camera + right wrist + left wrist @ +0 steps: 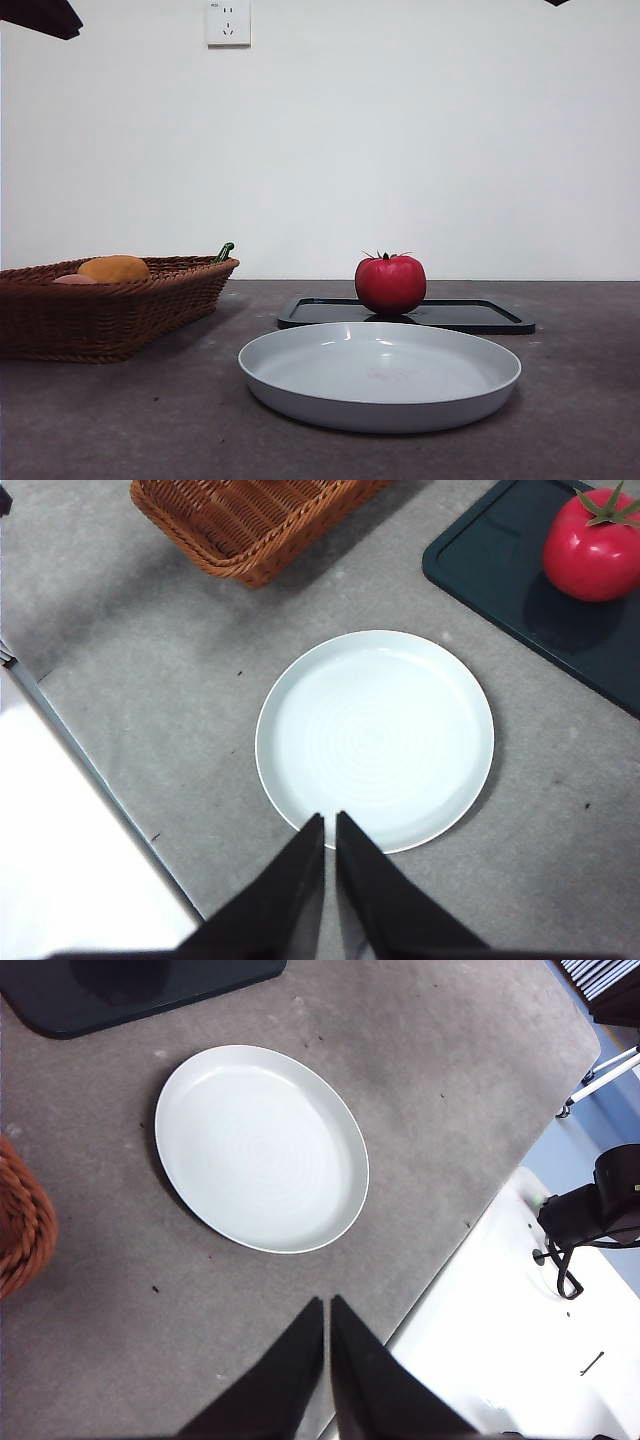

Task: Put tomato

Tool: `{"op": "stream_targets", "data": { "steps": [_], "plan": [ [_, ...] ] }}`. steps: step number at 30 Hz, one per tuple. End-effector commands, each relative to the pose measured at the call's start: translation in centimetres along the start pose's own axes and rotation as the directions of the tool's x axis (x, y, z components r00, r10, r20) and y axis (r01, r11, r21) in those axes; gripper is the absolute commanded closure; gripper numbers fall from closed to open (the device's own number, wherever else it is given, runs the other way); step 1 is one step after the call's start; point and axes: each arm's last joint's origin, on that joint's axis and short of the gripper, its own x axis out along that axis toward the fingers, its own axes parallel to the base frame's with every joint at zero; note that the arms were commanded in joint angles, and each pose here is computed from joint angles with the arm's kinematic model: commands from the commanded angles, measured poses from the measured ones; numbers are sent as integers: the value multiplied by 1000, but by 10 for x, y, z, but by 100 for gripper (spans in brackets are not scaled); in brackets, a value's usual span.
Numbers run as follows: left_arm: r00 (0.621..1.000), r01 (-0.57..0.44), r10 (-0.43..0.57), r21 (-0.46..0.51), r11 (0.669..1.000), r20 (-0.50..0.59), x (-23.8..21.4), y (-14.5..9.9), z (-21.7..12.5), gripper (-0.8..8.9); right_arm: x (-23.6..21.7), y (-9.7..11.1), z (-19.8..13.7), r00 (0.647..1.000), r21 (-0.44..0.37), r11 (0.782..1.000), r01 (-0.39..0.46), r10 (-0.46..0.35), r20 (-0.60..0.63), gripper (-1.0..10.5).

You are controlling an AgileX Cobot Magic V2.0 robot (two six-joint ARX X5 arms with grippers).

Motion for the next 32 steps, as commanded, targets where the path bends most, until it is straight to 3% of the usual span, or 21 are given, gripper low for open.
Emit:
{"op": "stream_targets", "data": {
  "steps": [1, 12, 15, 17, 19, 22, 26, 28, 30, 32],
  "plan": [
    [1000, 6, -6, 20, 1000, 13, -2, -2, 5, 805, 0, 1, 3, 1000, -2, 1000, -7, 7, 10, 941],
    [1000, 5, -5, 20, 1000, 16, -2, -3, 5, 805, 0, 1, 3, 1000, -3, 1000, -7, 7, 10, 941],
    [999, -17, 14, 64, 998, 44, -9, -9, 3, 805, 0, 1, 3, 1000, -2, 1000, -7, 7, 10, 941],
    [991, -102, 92, 103, 989, 100, -17, -10, 4, 805, 0, 1, 3, 1000, -2, 1000, -7, 7, 10, 941],
    [956, -227, 192, 148, 963, 221, -31, -12, 6, 805, 0, 1, 3, 1000, -3, 1000, -7, 7, 10, 941],
    [839, -427, 310, 188, 885, 447, -53, -17, 7, 805, 0, 1, 3, 1000, -2, 1000, -7, 7, 10, 941],
    [625, -655, 444, 121, 746, 642, -70, -19, -11, 805, 0, 1, 3, 1000, -2, 1000, -7, 7, 10, 941],
    [492, -756, 537, 31, 654, 685, -71, -14, -24, 805, 0, 1, 3, 1000, -2, 1000, -7, 7, 10, 941],
    [388, -814, 605, -50, 579, 695, -68, -9, -38, 805, 0, 1, 3, 1000, -2, 1000, -7, 7, 10, 941],
    [324, -835, 648, -114, 539, 689, -63, -2, -52, 805, 0, 1, 3, 1000, -2, 1000, -7, 7, 10, 941]
  ]
}}
